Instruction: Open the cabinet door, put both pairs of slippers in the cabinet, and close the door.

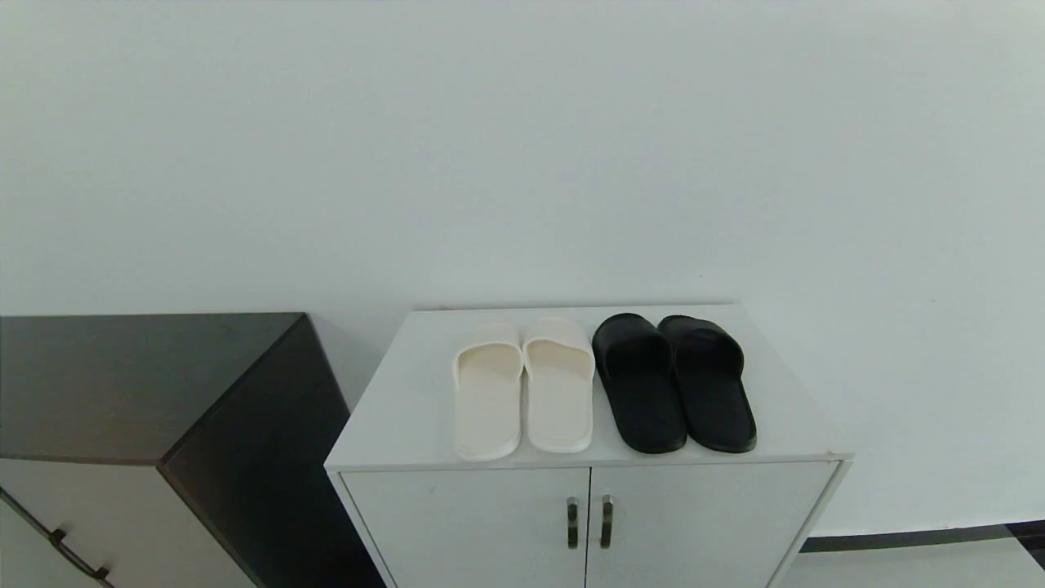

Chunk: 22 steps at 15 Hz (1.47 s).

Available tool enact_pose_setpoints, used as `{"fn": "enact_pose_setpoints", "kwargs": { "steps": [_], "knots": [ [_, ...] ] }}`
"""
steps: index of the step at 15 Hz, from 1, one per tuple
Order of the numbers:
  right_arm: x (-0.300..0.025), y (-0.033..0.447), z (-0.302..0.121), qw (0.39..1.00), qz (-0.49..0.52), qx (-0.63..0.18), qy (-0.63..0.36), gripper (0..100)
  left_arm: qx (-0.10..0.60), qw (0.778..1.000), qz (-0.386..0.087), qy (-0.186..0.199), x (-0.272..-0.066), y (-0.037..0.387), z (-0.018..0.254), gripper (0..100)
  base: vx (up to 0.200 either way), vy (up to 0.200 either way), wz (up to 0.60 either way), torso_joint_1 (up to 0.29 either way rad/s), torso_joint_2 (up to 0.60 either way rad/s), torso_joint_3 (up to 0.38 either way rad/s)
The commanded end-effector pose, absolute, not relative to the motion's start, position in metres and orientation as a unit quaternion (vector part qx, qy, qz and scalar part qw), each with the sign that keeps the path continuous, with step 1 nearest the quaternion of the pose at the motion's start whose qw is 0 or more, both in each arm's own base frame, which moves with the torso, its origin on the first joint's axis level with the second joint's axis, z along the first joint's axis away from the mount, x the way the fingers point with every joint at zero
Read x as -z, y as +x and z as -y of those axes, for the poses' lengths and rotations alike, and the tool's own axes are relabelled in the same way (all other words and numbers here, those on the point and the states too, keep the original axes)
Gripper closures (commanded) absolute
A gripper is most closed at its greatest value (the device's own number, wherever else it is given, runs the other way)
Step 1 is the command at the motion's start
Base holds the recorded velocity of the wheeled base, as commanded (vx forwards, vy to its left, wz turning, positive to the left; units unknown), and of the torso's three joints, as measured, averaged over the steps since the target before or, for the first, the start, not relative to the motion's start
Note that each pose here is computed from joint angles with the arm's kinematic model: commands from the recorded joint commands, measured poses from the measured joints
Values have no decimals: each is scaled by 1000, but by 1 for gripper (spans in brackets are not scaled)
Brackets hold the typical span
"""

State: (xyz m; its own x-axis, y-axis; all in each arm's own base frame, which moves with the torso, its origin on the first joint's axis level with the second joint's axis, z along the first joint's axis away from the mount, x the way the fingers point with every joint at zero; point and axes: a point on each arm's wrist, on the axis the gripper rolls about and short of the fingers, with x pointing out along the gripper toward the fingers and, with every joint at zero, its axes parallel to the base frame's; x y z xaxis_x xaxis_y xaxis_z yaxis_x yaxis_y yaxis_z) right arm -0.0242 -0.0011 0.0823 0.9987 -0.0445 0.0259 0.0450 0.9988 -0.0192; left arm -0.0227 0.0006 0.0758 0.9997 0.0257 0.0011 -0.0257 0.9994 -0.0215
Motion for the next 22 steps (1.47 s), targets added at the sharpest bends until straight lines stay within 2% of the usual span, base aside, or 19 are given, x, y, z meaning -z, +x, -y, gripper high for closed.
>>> {"fn": "enact_pose_setpoints", "kwargs": {
  "steps": [1, 2, 4, 6, 8, 10, 11, 13, 17, 22],
  "knots": [
    [-153, -38, 3, 997, 81, -14, 1, 0, -13, 1000, 1, -11, -76, -23, -1, 100, 0, 0, 0, 0, 0, 0],
    [-160, -31, 4, 998, 42, -46, 0, 0, -13, 1000, 1, -12, -76, -23, -1, 100, 0, 0, 0, 0, 0, 0],
    [-138, -13, 1, 995, -47, -88, 6, 0, -12, 1000, 1, -8, -76, -23, -1, 100, 0, 0, 0, 0, 0, 0],
    [-129, -8, -1, 990, -76, -121, 8, 0, -12, 1000, 0, 17, -76, -23, -1, 100, 0, 0, 0, 0, 0, 0],
    [-147, 15, -5, 984, -111, -139, 23, 0, -11, 1000, 0, 16, -76, -23, 0, 100, 0, 0, 0, 0, 0, 0],
    [-171, 65, -16, 976, -138, -165, 32, 0, -11, 1000, 0, 10, -76, -23, 0, 100, 0, 0, 0, 0, 0, 0],
    [-174, 86, -26, 969, -152, -187, 56, 0, -11, 1000, 0, 9, -76, -23, 0, 100, 0, 0, 0, 0, 0, 0],
    [-172, 100, -41, 961, -171, -203, 84, 0, -11, 1000, 0, 9, -76, -23, 0, 100, 0, 0, 0, 0, 0, 0],
    [-195, 123, -79, 944, -181, -265, 82, 0, -11, 1000, 0, 9, -76, -23, 0, 100, 0, 0, 0, 0, 0, 0],
    [-202, 158, -136, 937, -192, -281, 80, 0, -11, 1000, 0, 9, -76, -23, 0, 100, 0, 0, 0, 0, 0, 0]
  ]
}}
